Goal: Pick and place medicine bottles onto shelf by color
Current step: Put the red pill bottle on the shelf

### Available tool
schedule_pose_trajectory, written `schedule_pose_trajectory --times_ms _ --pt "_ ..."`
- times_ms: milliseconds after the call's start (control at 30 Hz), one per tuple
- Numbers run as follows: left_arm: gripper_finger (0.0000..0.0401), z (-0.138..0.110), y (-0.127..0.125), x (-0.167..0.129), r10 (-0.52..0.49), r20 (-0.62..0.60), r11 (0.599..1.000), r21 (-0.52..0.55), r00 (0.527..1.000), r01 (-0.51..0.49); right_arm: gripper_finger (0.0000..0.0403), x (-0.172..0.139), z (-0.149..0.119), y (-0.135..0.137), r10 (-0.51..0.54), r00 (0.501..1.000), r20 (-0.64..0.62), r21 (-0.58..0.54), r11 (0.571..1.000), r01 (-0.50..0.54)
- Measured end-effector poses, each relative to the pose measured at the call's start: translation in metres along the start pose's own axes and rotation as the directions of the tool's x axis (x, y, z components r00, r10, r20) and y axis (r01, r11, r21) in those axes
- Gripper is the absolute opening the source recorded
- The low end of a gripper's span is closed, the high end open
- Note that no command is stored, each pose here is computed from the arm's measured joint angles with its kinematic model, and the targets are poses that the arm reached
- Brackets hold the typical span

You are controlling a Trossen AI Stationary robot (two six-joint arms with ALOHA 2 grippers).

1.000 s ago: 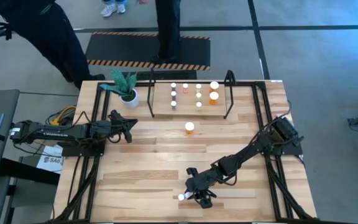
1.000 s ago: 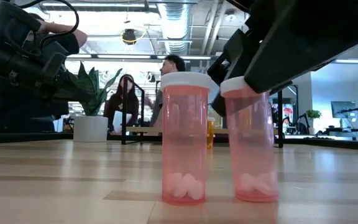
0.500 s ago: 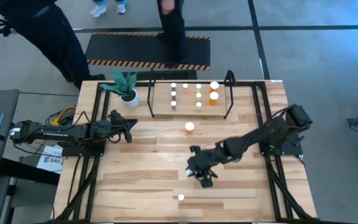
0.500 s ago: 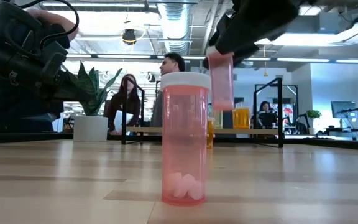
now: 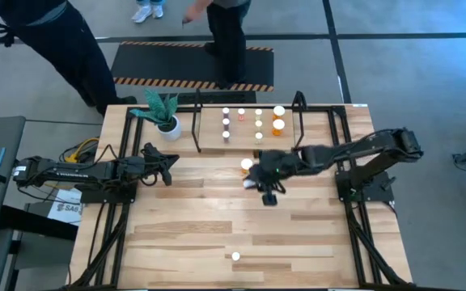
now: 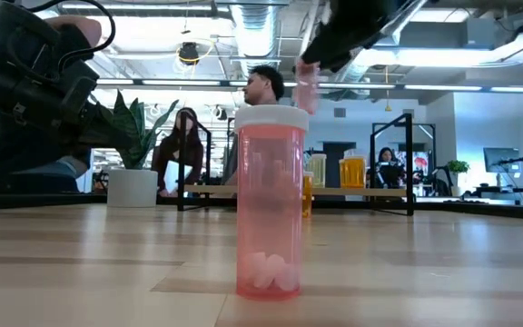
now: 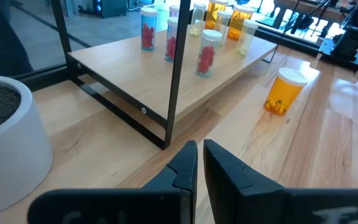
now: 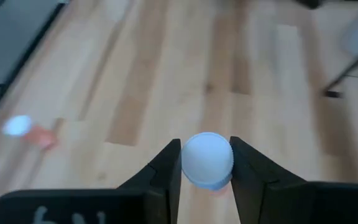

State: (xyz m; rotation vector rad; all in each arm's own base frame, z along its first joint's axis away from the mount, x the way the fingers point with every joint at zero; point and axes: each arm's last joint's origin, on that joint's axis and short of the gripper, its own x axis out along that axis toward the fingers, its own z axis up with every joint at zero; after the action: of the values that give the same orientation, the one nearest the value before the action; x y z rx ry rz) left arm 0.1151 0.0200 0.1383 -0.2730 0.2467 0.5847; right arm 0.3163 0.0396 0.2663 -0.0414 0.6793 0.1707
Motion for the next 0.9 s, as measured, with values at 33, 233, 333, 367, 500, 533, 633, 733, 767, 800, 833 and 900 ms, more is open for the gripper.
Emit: schedule_pose_trajectory --times_ms 33,233,333,367,500,533,633,733,767,800,833,900 --pt "0.0013 0.000 0.000 0.000 0.000 0.000 1.000 0.000 1.000 0.000 0.0119 -0.001 0.001 -0.008 -0.020 1.000 0.013 -0.003 1.000 0.020" --pt "0.0013 0.000 0.000 0.000 0.000 0.000 1.000 0.000 1.000 0.000 0.0120 -0.007 0.002 -0.062 -0.160 0.985 0.067 0.014 0.987 0.159" --pt "0.0013 0.000 0.000 0.000 0.000 0.000 1.000 0.000 1.000 0.000 0.0124 -0.013 0.002 -0.088 -0.230 0.968 0.098 0.055 0.973 0.226" --pt "0.0013 0.000 0.000 0.000 0.000 0.000 1.000 0.000 1.000 0.000 0.0126 -0.015 0.001 -0.095 -0.249 0.963 0.103 0.068 0.968 0.243" --pt "0.0013 0.000 0.000 0.000 0.000 0.000 1.000 0.000 1.000 0.000 0.0132 -0.017 -0.004 -0.116 -0.299 0.950 0.090 0.138 0.948 0.286" --pt "0.0013 0.000 0.000 0.000 0.000 0.000 1.000 0.000 1.000 0.000 0.0132 -0.014 -0.006 -0.120 -0.307 0.948 0.084 0.146 0.945 0.293" --pt "0.0013 0.000 0.000 0.000 0.000 0.000 1.000 0.000 1.000 0.000 0.0132 -0.001 -0.015 -0.134 -0.325 0.944 0.056 0.172 0.935 0.311" --pt "0.0013 0.000 0.000 0.000 -0.001 -0.001 1.000 0.000 1.000 0.001 0.0129 0.012 -0.020 -0.148 -0.348 0.935 0.066 0.287 0.904 0.316" --pt "0.0013 0.000 0.000 0.000 -0.002 -0.001 1.000 0.000 1.000 0.002 0.0128 0.017 -0.021 -0.153 -0.360 0.929 0.085 0.325 0.891 0.316" --pt "0.0013 0.000 0.000 0.000 -0.001 0.000 1.000 0.000 1.000 0.001 0.0128 0.020 -0.024 -0.158 -0.368 0.926 0.082 0.358 0.878 0.317" --pt "0.0013 0.000 0.000 0.000 -0.001 -0.001 1.000 0.000 1.000 0.001 0.0128 0.022 -0.026 -0.162 -0.374 0.924 0.082 0.383 0.868 0.318" --pt "0.0013 0.000 0.000 0.000 -0.001 0.000 1.000 0.000 1.000 0.001 0.0129 0.025 -0.026 -0.169 -0.388 0.917 0.096 0.415 0.852 0.318"
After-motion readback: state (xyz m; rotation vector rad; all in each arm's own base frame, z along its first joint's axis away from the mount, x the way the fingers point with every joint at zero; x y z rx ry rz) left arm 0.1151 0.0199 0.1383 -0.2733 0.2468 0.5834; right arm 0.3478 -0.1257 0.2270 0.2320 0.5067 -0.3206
